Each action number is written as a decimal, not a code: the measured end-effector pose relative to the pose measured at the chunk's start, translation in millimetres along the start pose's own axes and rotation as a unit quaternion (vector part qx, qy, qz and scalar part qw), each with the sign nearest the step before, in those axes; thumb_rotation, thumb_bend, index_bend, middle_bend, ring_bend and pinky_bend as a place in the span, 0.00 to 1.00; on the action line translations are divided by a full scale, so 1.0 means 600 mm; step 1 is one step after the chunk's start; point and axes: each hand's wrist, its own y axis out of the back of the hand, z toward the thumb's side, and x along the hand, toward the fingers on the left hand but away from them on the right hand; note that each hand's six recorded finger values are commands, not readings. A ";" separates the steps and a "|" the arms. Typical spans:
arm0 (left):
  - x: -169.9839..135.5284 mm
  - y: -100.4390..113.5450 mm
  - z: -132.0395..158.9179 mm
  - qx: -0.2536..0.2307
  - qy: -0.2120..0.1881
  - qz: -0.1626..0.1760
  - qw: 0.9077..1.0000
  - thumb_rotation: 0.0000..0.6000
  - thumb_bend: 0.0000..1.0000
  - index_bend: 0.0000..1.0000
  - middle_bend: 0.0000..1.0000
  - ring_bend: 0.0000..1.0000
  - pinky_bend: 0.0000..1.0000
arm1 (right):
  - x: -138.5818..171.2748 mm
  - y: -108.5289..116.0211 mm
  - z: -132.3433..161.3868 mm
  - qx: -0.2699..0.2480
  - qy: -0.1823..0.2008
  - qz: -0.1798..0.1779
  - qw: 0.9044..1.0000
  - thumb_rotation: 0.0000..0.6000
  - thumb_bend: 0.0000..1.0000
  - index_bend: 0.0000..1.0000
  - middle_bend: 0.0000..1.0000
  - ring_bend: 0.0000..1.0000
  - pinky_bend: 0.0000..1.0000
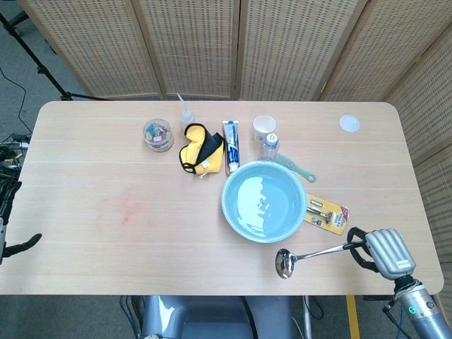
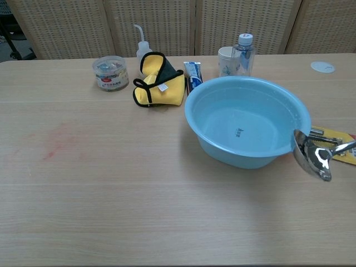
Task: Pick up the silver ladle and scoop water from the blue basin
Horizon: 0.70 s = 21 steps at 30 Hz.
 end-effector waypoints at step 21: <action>0.002 -0.011 0.007 -0.007 -0.011 -0.017 1.000 1.00 0.00 0.00 0.00 0.00 0.06 | -0.220 0.071 0.172 0.110 -0.027 -0.049 0.992 1.00 0.98 0.80 1.00 0.92 1.00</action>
